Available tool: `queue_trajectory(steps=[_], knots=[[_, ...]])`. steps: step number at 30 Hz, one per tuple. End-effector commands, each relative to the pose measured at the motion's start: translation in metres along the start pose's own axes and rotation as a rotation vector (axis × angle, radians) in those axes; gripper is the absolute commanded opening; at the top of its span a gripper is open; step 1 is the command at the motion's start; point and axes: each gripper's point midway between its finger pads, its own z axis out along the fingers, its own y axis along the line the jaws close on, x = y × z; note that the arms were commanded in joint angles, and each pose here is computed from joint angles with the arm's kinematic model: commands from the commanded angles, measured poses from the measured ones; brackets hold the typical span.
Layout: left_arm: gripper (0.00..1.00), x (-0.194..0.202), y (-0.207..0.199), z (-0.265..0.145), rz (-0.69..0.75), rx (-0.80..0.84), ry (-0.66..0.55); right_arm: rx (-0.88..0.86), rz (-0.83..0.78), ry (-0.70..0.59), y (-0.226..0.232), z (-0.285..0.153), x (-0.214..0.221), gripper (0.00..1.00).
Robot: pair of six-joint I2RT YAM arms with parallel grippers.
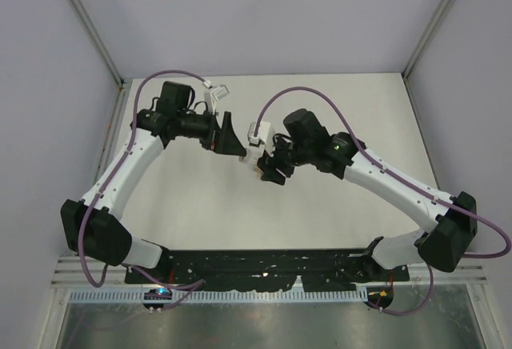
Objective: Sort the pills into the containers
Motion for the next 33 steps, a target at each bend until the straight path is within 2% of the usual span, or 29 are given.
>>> queue_trajectory(steps=[1,8,33], knots=[[0.86,-0.007,-0.006,0.002,-0.112,0.030,0.017,0.187,-0.012,-0.058,-0.029,-0.009,-0.024,0.06],[0.77,-0.010,-0.005,0.007,-0.124,0.064,0.030,0.213,-0.003,-0.048,-0.034,-0.008,-0.023,0.06],[0.61,-0.018,-0.007,0.023,-0.111,0.081,0.033,0.174,0.003,-0.007,-0.029,0.005,-0.016,0.06]])
